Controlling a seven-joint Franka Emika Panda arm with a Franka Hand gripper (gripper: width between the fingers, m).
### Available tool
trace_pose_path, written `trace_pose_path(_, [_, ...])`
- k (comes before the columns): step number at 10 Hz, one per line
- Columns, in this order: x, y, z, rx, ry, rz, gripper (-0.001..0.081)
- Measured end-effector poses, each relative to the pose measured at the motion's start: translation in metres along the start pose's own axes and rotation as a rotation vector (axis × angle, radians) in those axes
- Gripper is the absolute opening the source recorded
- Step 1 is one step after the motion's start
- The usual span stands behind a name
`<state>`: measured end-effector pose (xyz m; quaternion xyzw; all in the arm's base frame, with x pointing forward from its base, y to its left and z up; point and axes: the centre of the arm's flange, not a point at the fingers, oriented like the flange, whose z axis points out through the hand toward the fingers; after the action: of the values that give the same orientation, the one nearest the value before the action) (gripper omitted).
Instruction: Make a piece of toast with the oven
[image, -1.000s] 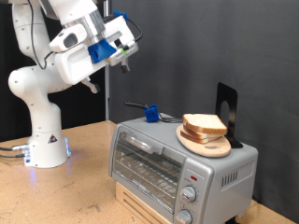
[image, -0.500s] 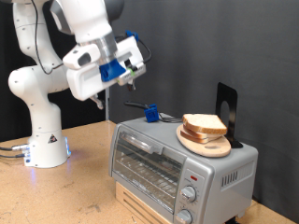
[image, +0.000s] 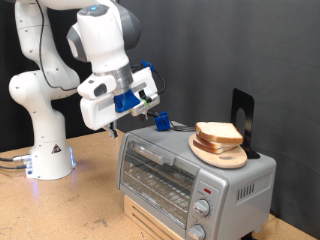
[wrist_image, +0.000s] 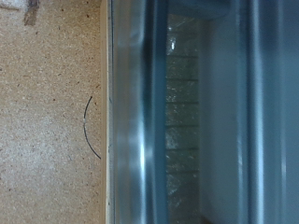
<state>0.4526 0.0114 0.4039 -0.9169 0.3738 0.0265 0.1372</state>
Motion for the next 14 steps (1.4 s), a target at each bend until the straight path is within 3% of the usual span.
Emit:
trace_pose_path(6, [-0.009, 0.015, 0.051, -0.033, 0.065, 0.001, 0.0800])
trace_pose_path(10, [-0.002, 0.025, 0.047, -0.030, 0.085, 0.009, 0.0800])
trace_pose_path(14, [0.028, 0.057, 0.041, -0.071, 0.132, 0.050, 0.0800])
